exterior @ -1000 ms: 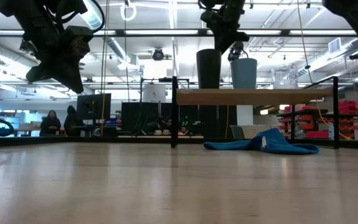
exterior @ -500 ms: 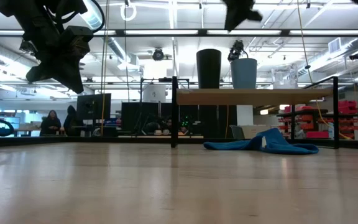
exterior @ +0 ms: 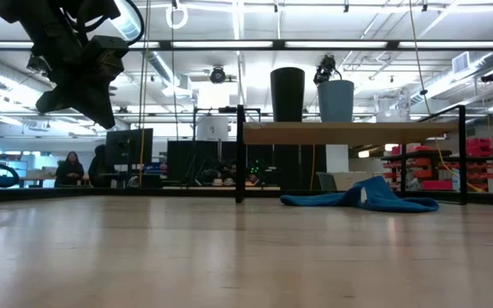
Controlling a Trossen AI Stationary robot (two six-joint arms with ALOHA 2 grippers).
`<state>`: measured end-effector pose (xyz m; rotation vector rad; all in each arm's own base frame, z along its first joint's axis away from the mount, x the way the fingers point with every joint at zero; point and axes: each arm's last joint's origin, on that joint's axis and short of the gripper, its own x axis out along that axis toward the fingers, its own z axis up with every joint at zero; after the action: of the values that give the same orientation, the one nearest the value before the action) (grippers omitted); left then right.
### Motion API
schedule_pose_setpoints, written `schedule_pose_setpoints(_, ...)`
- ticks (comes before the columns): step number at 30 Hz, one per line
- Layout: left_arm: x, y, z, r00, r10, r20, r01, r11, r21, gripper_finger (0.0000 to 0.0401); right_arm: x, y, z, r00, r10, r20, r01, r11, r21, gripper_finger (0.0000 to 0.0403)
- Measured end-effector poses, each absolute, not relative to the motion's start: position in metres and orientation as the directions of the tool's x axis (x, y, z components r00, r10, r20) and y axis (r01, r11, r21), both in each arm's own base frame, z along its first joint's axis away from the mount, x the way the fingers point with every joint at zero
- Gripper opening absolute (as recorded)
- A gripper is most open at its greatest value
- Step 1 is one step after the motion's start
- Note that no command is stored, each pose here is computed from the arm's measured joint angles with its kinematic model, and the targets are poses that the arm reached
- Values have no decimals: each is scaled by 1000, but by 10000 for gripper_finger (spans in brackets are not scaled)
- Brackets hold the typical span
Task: Stack small to large cups/mugs on shelf
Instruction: Return to Home Position
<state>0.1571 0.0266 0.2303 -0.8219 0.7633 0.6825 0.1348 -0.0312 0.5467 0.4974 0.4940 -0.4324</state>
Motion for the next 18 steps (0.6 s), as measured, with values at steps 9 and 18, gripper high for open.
schedule_pose_setpoints(9,157,27,230,547,231,-805,-774,507,-380,28,91,-3,549,860,-132,-492,373,822,431,73)
schedule_pose_setpoints(18,157,27,230,547,232,-805,-774,507,-380,36,103,1,505,766,-261,-587,542,754,372,73)
